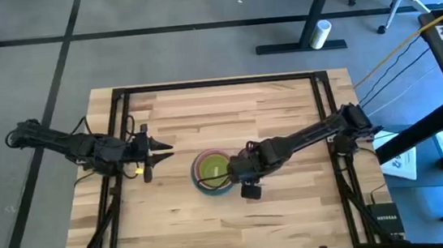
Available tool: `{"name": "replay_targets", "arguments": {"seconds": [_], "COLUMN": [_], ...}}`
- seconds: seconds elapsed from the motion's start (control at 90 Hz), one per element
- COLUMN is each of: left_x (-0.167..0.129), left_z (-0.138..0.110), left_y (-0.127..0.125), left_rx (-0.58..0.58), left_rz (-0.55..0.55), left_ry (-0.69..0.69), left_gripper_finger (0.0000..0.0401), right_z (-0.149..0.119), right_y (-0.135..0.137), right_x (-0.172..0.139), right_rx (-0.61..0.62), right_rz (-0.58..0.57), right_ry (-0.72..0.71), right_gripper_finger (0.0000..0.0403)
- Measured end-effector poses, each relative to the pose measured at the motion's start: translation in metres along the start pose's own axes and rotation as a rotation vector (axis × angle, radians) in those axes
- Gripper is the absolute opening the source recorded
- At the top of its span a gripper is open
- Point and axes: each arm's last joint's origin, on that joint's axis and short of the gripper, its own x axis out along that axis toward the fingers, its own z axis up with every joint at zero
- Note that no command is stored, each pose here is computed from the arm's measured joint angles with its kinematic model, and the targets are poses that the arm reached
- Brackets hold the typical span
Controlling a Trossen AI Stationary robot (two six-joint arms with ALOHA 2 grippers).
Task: Nest bowls inside each other
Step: Move the violet cup to the right of the stacked bowls
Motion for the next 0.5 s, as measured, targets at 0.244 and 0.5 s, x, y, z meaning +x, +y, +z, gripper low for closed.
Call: {"name": "replay_targets", "arguments": {"seconds": [0.244, 0.5], "left_x": [0.0, 0.0], "left_z": [0.0, 0.0], "left_y": [0.0, 0.0], "left_rx": [0.0, -0.001], "left_rz": [0.0, 0.0], "left_ry": [0.0, 0.0], "left_gripper_finger": [0.0083, 0.0083], "right_z": [-0.001, 0.002], "right_y": [0.0, -0.001], "right_x": [-0.002, -0.024], "right_rx": [0.002, 0.008], "right_rz": [0.011, 0.017], "right_ry": [-0.001, -0.052], "right_gripper_finger": [0.0067, 0.0067]}}
